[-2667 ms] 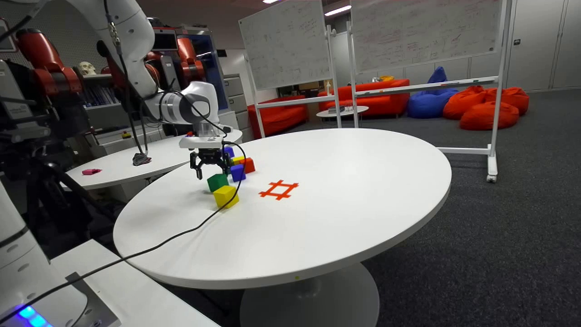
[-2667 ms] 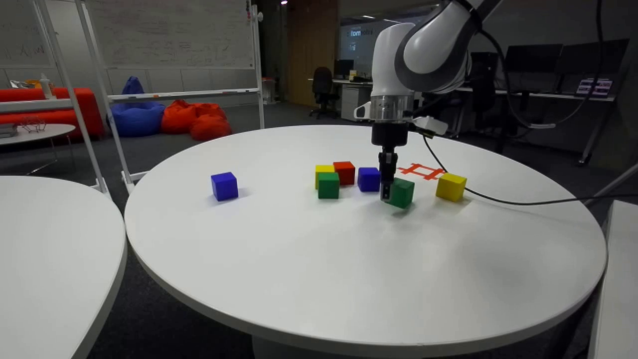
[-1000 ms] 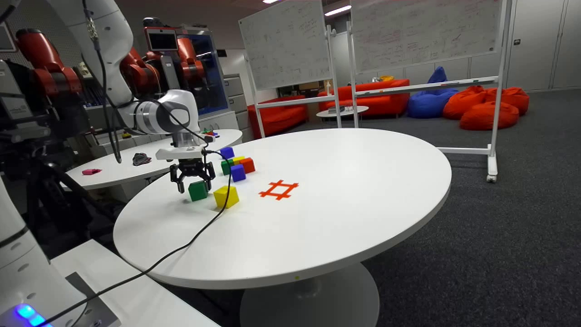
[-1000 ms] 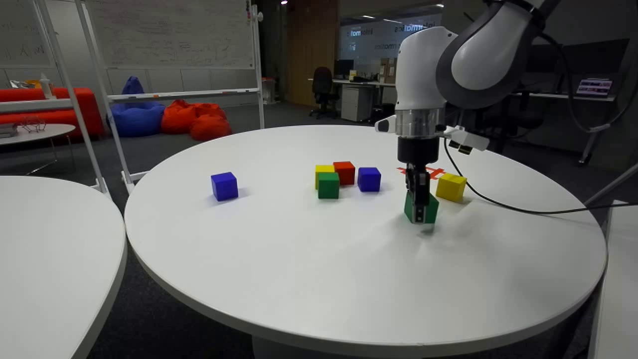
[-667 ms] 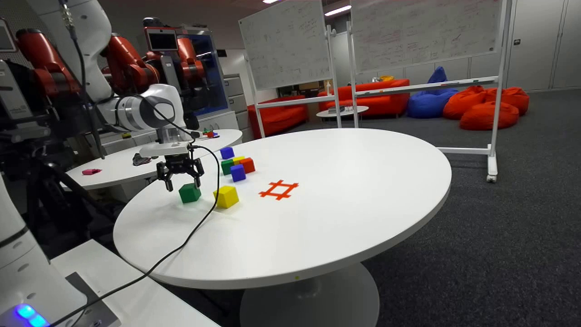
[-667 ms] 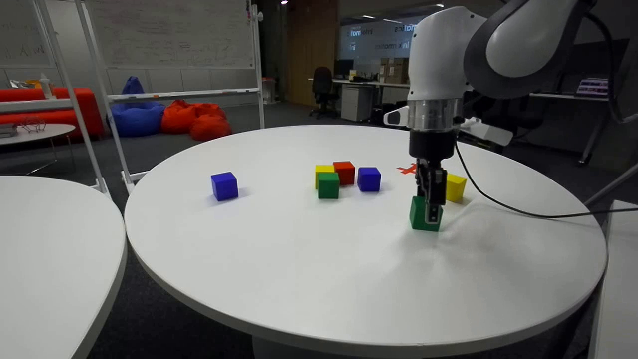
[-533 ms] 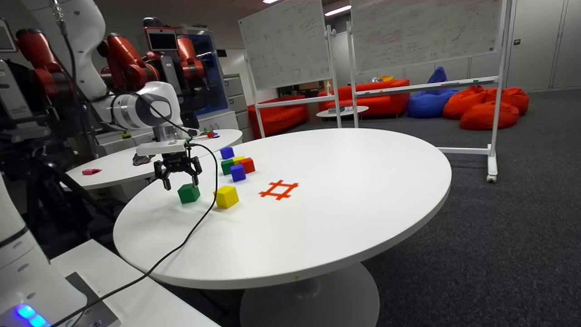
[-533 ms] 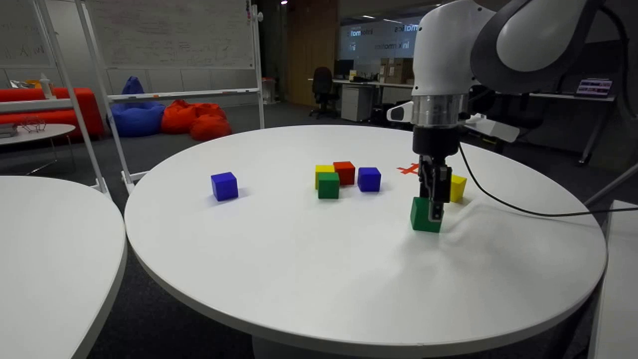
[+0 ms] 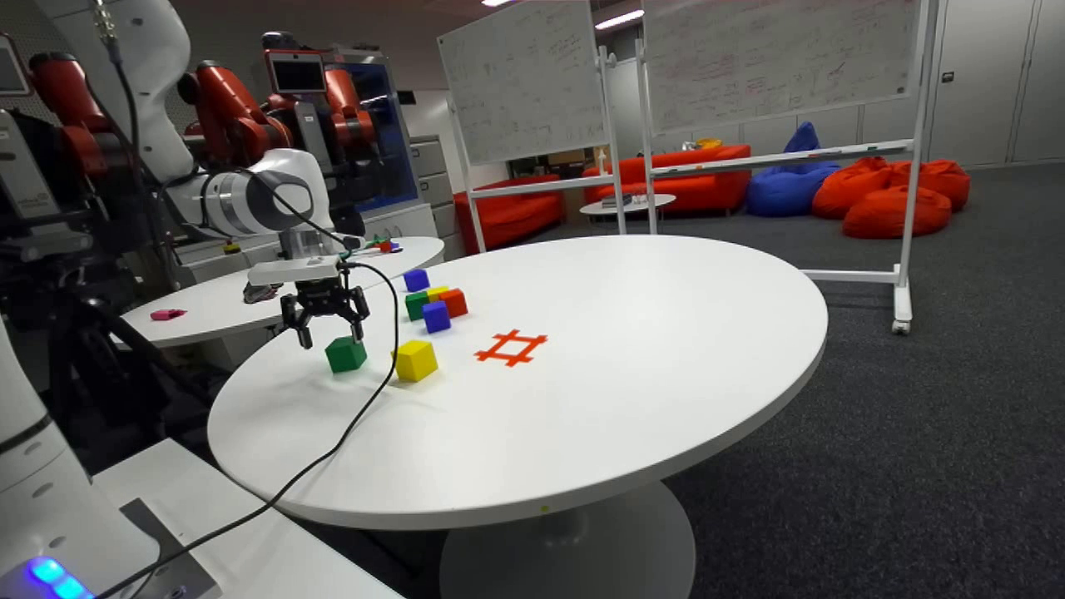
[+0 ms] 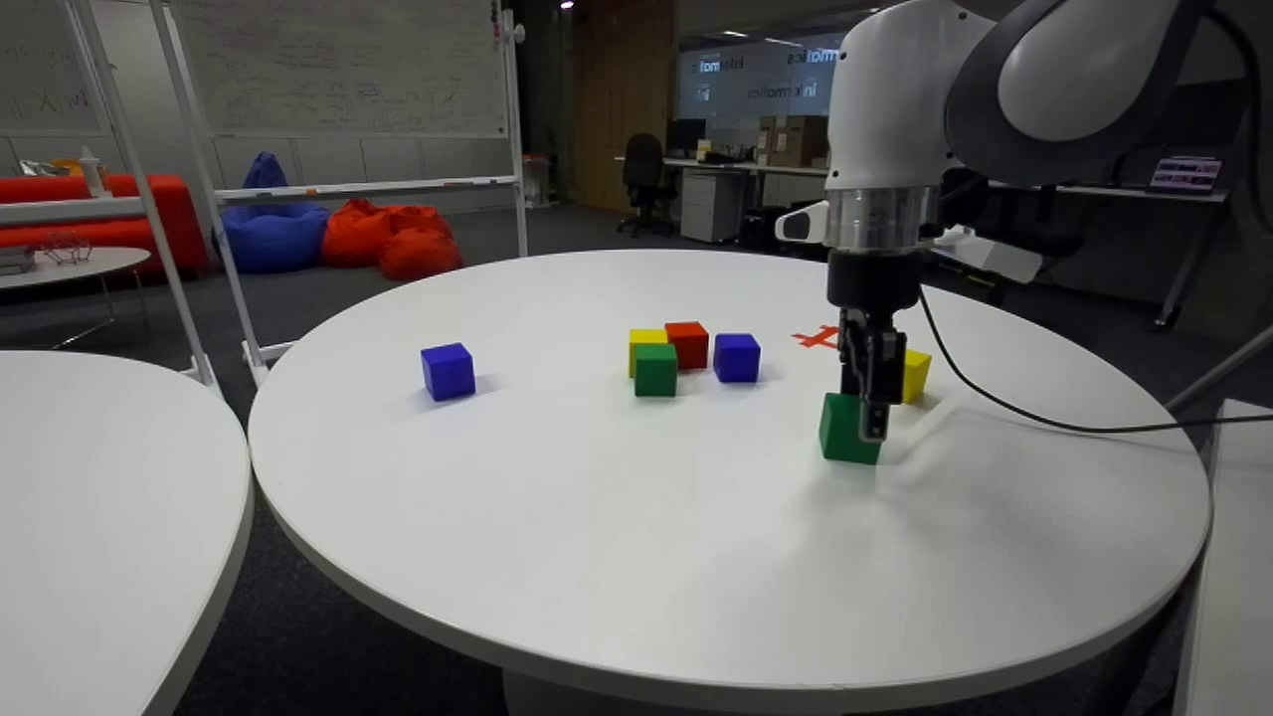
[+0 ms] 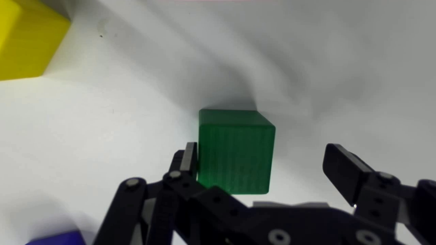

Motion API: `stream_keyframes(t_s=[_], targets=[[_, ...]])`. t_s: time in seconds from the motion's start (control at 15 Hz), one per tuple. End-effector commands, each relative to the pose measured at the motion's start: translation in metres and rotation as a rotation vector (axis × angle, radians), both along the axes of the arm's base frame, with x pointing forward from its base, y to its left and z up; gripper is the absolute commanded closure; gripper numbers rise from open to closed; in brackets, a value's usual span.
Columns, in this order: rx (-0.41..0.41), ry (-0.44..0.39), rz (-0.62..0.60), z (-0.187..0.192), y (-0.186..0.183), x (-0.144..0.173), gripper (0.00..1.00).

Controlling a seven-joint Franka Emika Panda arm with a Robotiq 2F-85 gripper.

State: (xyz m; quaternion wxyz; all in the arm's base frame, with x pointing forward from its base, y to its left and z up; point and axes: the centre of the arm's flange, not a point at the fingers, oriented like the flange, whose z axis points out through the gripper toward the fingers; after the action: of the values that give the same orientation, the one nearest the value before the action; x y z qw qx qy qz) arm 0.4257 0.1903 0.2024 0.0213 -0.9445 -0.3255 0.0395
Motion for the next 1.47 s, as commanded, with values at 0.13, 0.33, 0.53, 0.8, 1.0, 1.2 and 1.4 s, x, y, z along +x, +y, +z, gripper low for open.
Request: stream_keyframes(t_s=[0.13,0.33,0.53,0.8,1.0,1.2,1.4], targets=[[0.025,-0.047,-0.057,0.006,-0.003,0.001,0.0],[0.095,-0.12,-0.128,0.024,-0.013,0.001,0.0],[0.147,-0.204,-0.195,0.049,-0.018,-0.002,0.0],[0.21,-0.307,-0.263,0.087,-0.031,-0.017,0.0],[0.26,-0.377,-0.312,0.105,-0.043,-0.033,0.0],[0.244,-0.339,-0.306,0.096,-0.027,-0.004,0.0],[0.241,-0.329,-0.307,0.092,-0.026,-0.004,0.0]])
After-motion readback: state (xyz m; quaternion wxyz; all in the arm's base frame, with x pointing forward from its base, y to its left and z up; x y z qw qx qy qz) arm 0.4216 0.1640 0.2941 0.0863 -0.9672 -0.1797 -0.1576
